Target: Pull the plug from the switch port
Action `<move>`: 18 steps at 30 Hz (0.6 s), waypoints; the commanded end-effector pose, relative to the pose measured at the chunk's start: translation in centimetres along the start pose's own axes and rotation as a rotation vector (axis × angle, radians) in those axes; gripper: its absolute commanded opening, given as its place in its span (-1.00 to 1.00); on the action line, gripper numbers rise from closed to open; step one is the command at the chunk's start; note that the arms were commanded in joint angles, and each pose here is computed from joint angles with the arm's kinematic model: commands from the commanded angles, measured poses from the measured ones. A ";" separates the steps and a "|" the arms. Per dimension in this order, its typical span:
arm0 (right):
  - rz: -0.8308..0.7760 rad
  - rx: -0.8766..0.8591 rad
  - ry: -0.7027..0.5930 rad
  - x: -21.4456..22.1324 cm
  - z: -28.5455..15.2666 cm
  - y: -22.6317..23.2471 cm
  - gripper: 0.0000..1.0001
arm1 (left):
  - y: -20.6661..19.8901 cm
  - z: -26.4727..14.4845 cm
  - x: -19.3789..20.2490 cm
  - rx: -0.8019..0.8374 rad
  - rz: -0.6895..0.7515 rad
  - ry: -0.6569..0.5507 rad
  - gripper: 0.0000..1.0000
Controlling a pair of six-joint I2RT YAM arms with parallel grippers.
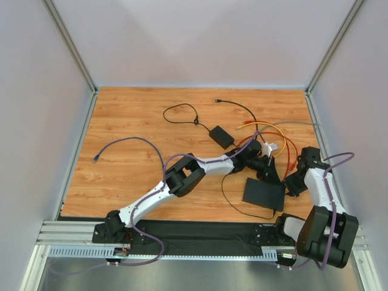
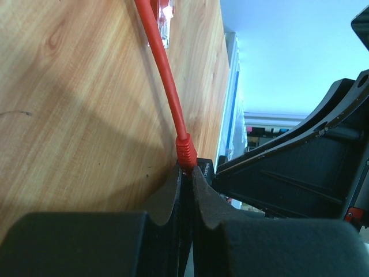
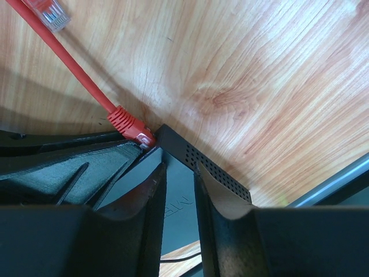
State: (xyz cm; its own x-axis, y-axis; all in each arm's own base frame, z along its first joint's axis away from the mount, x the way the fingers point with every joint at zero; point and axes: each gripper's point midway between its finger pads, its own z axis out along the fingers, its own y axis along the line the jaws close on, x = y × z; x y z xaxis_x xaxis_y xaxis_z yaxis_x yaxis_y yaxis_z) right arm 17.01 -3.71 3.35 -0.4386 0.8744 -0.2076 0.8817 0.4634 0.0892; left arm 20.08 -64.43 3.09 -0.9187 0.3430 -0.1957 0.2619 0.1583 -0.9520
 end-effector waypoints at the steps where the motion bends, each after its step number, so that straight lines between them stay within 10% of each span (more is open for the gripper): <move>1: -0.012 0.082 0.044 1.3 1.0 -1.6 -0.47 | -1.7 -0.7 -3.4 0.015 0.025 -0.131 -1.00; 18: -0.078 0.157 0.099 2.3 2.1 -2.0 -0.51 | -1.2 -1.3 -5.4 0.062 -0.079 -0.315 -1.00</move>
State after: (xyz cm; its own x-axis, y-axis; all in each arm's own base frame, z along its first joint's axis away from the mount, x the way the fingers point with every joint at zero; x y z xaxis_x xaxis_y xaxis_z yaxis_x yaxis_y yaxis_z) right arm 18.37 -4.20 3.26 -0.4758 0.8476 -0.2351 0.8655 0.4987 0.0462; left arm 21.61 -64.83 3.48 -0.9606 0.1808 -0.2113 0.2365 0.1316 -0.9627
